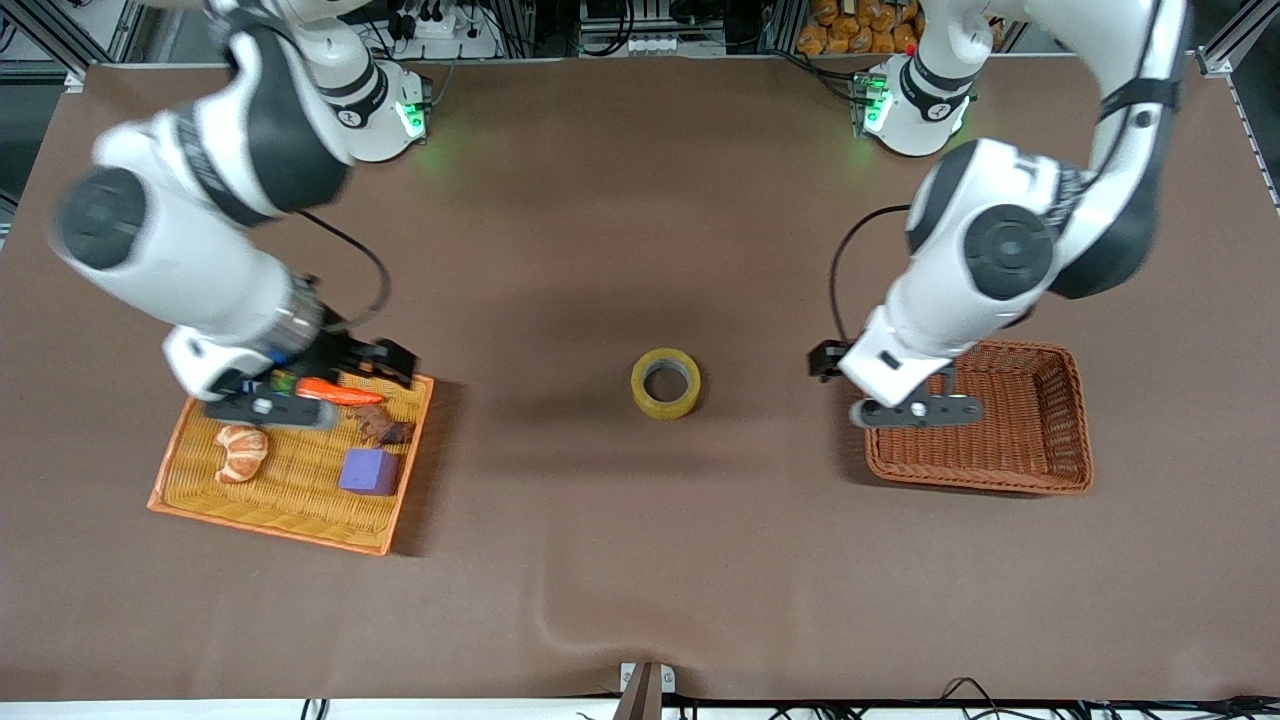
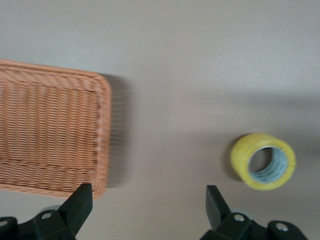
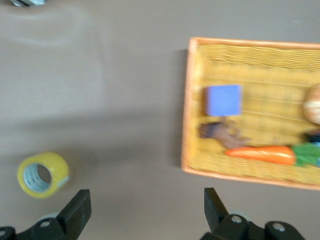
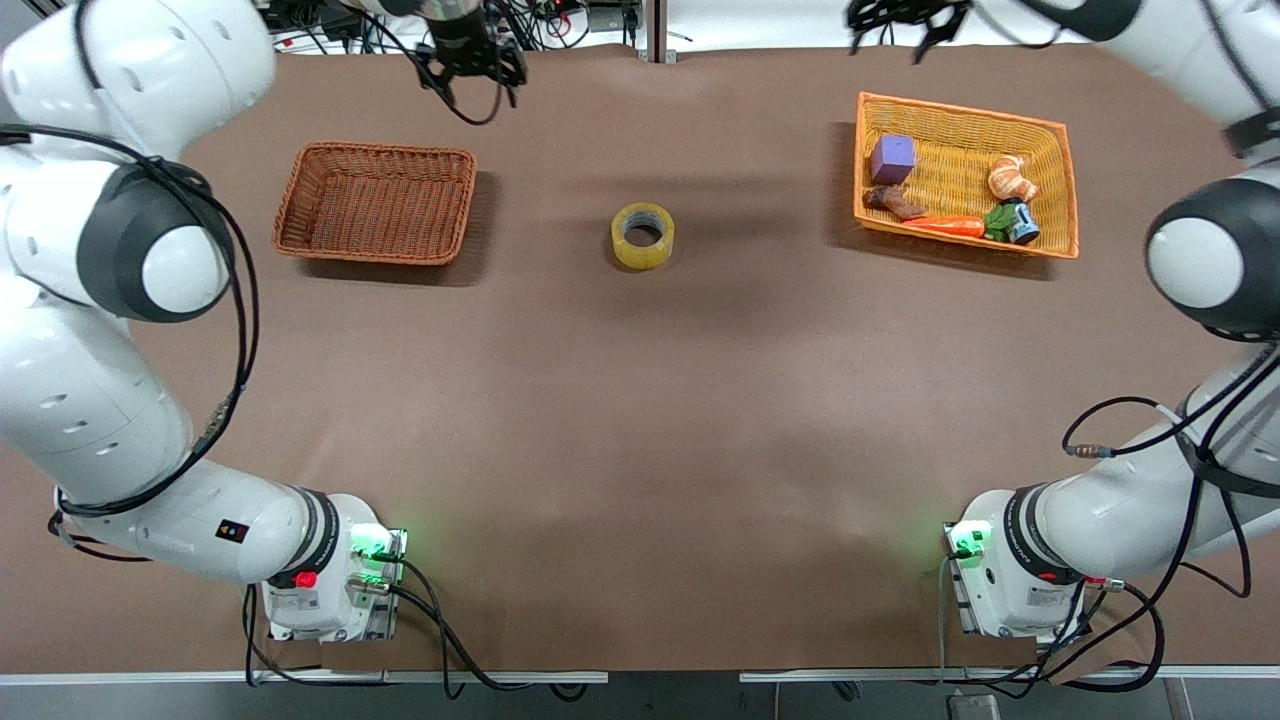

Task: Transfer tape with both arms
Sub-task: 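Withdraw the right gripper while the left gripper reaches the tape roll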

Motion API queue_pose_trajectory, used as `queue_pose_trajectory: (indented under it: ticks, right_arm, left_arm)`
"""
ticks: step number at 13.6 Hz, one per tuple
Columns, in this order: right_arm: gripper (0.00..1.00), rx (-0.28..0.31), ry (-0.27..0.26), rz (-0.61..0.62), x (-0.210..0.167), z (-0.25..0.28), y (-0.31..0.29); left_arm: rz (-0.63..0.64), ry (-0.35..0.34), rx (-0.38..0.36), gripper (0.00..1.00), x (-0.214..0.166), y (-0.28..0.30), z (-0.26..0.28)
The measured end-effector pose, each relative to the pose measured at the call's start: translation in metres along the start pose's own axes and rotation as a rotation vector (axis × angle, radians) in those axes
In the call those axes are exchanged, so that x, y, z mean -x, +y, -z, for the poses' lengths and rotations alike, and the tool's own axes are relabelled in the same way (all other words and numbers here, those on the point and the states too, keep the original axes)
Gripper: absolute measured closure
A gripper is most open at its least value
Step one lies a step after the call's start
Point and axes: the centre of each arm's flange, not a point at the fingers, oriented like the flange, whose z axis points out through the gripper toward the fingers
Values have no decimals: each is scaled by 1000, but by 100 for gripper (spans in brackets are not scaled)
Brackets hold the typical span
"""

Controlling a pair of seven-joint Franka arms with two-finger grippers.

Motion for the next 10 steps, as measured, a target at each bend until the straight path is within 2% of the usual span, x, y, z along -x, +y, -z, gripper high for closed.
queue_pose_trajectory:
  ticks: [4,5,7,10]
  right_arm:
    - [0,13,-81,9,19,63,116]
    - [0,11,-81,-13,24,78,141]
    - [0,24,-41,-41,32,109,172]
    - [0,74,15,13,44,145,193]
  left_arm:
    - [83,35,35,0,23,78,-47]
    - [85,38,41,0,27,92,-61]
    - [82,52,60,0,27,108,-88]
    - [79,39,57,0,25,113,-127]
